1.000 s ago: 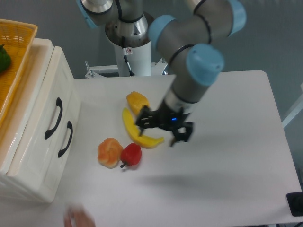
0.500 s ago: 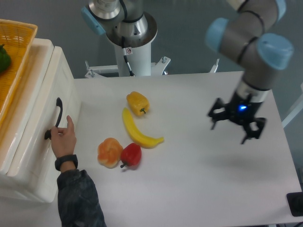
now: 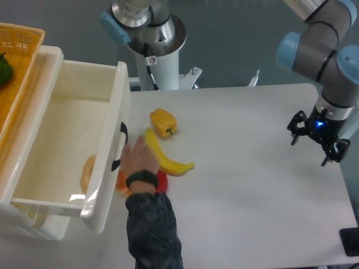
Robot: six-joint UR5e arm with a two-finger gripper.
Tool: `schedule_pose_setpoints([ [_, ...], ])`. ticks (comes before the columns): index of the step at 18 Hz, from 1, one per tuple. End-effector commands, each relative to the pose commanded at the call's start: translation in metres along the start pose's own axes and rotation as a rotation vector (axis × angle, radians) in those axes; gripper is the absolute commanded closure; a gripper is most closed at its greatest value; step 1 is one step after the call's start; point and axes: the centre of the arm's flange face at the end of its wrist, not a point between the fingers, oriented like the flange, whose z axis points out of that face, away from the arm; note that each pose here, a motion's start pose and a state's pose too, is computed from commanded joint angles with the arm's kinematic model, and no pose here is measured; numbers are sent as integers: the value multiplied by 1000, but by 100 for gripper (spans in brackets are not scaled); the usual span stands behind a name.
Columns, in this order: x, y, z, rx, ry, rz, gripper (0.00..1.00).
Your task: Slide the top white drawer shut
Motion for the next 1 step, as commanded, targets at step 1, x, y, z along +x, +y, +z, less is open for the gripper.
schedule_pose_setpoints([
  [1, -2, -2, 5, -1, 5, 0, 0],
])
